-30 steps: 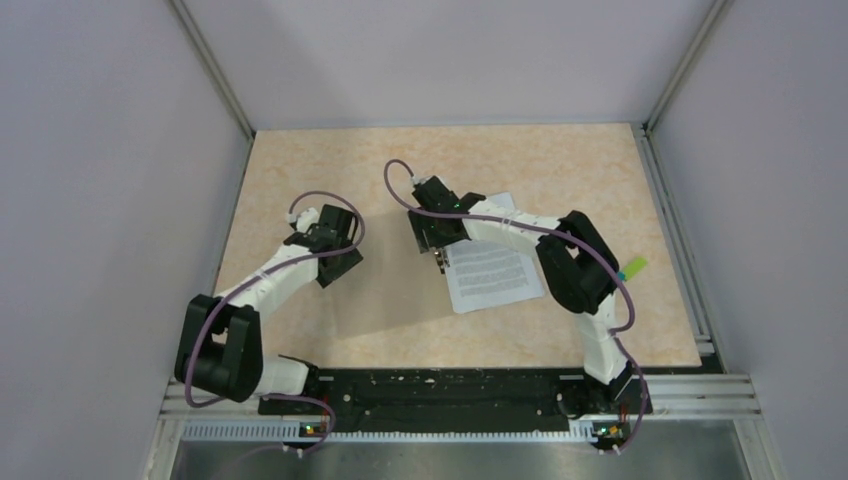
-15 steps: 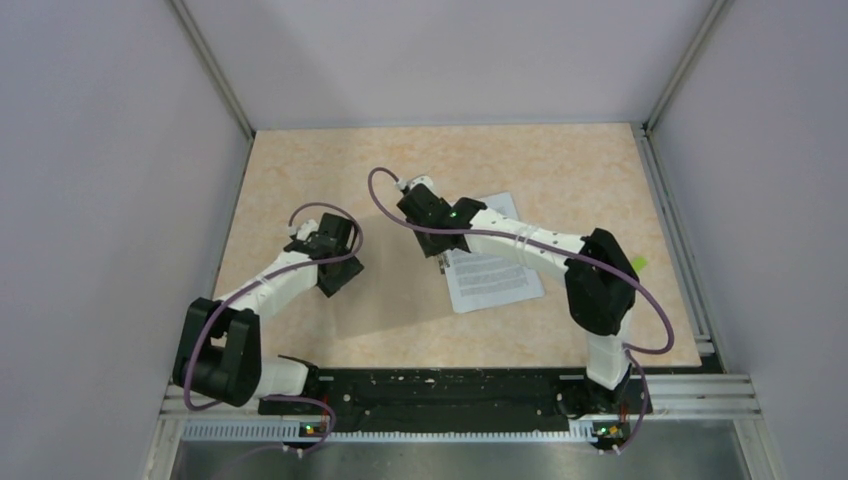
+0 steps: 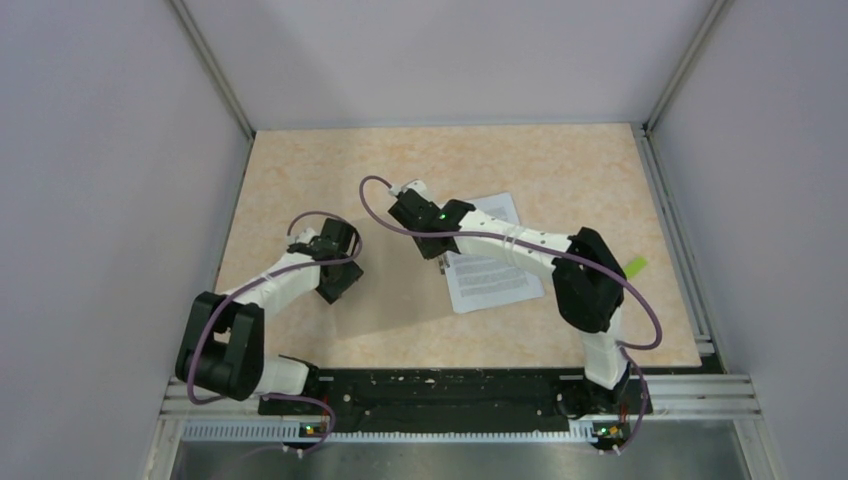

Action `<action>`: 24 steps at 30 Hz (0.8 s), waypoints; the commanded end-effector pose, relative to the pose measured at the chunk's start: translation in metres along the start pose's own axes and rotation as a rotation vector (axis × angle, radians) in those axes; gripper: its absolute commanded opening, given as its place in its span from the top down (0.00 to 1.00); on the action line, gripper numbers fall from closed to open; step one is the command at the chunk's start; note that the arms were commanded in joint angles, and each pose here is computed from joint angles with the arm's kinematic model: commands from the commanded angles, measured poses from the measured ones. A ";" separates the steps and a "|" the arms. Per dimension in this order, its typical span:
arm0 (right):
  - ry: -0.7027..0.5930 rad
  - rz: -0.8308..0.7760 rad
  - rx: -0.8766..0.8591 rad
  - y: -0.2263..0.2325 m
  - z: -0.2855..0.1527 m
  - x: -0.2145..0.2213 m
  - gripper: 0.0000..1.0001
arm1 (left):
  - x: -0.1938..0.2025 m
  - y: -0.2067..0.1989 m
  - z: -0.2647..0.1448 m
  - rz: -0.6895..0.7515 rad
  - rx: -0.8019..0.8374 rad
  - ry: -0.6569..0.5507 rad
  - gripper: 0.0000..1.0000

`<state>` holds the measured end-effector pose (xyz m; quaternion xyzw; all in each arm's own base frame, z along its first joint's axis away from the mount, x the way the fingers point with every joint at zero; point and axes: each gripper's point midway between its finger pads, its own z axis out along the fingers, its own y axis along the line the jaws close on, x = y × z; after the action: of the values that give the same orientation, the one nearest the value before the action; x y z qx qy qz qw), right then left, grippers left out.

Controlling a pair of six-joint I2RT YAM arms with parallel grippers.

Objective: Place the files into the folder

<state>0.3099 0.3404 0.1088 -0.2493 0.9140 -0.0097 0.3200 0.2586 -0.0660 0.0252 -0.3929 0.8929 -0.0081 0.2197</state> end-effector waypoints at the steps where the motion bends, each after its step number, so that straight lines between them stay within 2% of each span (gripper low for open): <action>1: -0.032 -0.014 -0.003 0.009 -0.002 -0.013 0.82 | 0.001 0.006 0.004 -0.029 -0.026 -0.007 0.40; 9: -0.017 -0.012 -0.021 0.015 0.006 -0.008 0.87 | 0.002 0.010 0.007 -0.043 -0.041 -0.008 0.40; 24: 0.012 -0.010 -0.039 0.019 0.016 0.007 0.88 | 0.005 0.021 0.018 -0.078 -0.073 0.018 0.40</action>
<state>0.3078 0.3454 0.0952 -0.2567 0.9165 -0.0059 0.3069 0.2599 -0.0621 0.0233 -0.4212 0.8803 -0.0112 0.2179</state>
